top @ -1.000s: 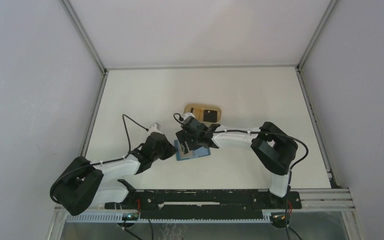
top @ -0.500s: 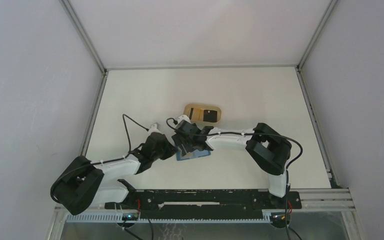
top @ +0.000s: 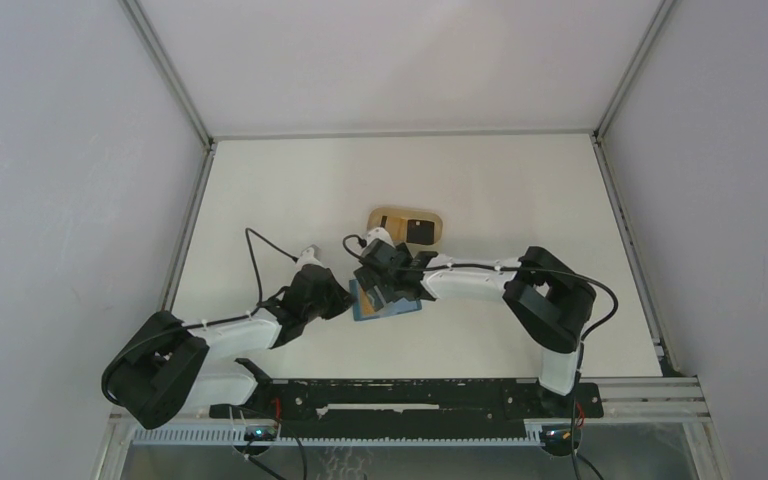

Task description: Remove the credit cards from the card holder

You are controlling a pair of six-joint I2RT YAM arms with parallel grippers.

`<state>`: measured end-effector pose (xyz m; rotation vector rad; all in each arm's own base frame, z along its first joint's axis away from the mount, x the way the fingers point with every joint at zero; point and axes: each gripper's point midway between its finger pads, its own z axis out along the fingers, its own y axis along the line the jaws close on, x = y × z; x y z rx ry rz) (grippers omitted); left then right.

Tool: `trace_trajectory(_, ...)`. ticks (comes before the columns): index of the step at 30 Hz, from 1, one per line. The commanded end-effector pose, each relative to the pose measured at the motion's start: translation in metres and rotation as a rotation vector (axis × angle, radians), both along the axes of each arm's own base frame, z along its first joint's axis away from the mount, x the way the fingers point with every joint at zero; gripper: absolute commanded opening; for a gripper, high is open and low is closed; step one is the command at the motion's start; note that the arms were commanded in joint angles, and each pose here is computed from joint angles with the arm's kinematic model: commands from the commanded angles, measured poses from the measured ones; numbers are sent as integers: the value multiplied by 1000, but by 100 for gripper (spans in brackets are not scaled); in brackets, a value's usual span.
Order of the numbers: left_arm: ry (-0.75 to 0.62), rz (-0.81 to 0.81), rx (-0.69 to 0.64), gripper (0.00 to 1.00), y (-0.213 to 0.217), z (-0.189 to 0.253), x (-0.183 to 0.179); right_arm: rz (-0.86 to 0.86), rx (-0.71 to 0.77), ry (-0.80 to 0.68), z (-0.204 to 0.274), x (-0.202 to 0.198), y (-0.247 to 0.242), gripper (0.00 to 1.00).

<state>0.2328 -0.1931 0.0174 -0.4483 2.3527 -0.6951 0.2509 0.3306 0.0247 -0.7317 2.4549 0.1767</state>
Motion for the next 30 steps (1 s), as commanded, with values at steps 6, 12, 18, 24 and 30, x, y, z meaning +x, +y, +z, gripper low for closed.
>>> trace_trajectory(6, 24, 0, 29, 0, 6, -10, -5, -76, -115, -95, 23, 23, -60, 93)
trace_trajectory(12, 24, 0, 30, 0, 6, -10, -5, -124, 20, -219, 99, 46, -73, 97)
trace_trajectory(18, 36, -2, 39, 0, 6, -13, -5, -38, 257, -234, 155, 35, -46, 95)
trace_trajectory(24, 41, -5, 43, 0, 5, -13, -4, 99, 432, -65, 140, 1, -1, 88)
trace_trajectory(30, 44, -5, 51, 0, 6, -14, -4, 163, 534, 100, 115, -29, 32, 87)
